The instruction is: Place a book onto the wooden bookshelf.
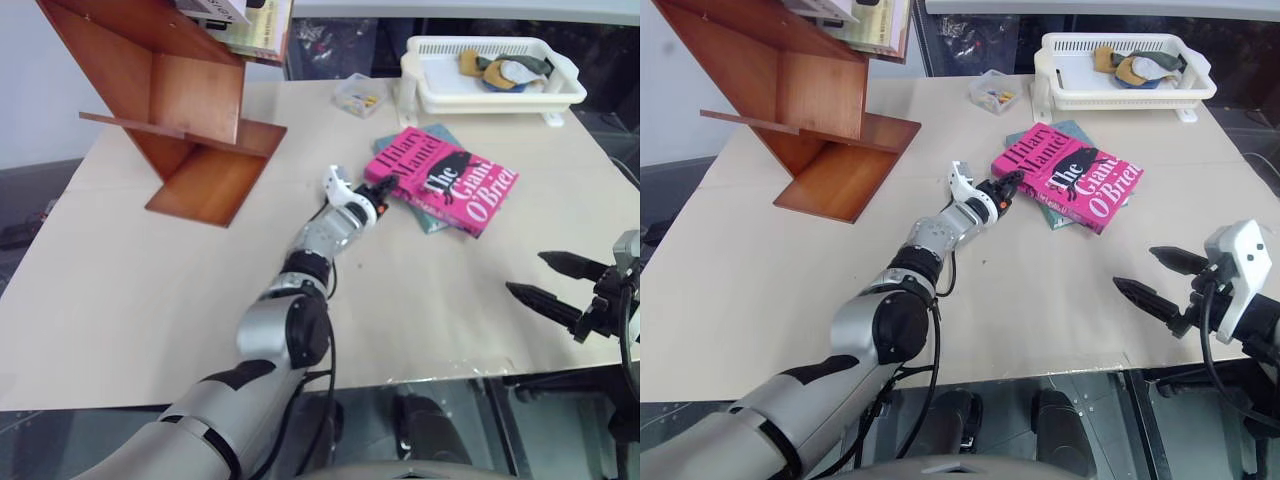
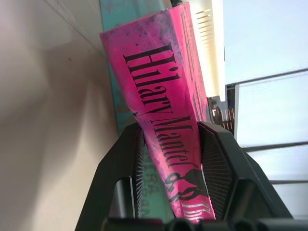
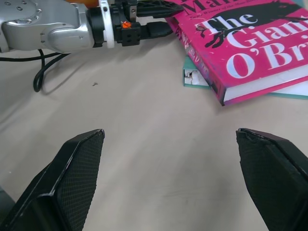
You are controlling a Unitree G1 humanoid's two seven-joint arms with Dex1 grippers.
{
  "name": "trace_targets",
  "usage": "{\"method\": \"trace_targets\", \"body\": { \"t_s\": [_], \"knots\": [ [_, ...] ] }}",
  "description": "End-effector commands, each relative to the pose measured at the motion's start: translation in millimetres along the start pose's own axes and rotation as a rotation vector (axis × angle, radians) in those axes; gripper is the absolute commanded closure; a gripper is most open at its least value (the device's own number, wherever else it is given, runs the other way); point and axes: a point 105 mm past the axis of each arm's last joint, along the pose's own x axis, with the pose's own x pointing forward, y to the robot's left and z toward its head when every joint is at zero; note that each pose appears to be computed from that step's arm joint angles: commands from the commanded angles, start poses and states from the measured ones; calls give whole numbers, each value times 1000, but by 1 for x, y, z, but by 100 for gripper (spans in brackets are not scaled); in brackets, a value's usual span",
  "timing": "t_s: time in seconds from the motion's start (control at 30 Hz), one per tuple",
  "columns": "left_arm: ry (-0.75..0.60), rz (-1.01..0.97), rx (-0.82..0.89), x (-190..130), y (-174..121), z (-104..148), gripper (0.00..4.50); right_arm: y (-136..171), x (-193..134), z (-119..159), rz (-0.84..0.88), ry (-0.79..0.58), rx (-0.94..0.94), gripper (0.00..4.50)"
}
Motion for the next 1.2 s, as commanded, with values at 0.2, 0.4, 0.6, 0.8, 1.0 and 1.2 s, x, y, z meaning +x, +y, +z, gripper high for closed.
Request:
{"method": "trace_targets", "body": {
  "t_s": [0.2,0.4,0.6,0.8,1.0,1.2],
  "knots": [
    [-74,-5,36,-39,-9,22,270,2,1,9,4,-25,-51,0],
    [-41,-25,26,-47,-14,10,137,1,4,9,16,-23,-57,0],
    [-23,-43,14,-47,-12,8,23,1,3,8,20,-23,-59,0],
    [-83,-32,-23,-40,-4,21,23,1,3,9,16,-25,-65,0],
    [-92,-84,-97,-31,-6,17,23,-1,4,9,15,-25,-73,0],
    [-101,-203,-126,-27,-22,14,23,-3,7,11,21,-27,-83,0]
  ]
}}
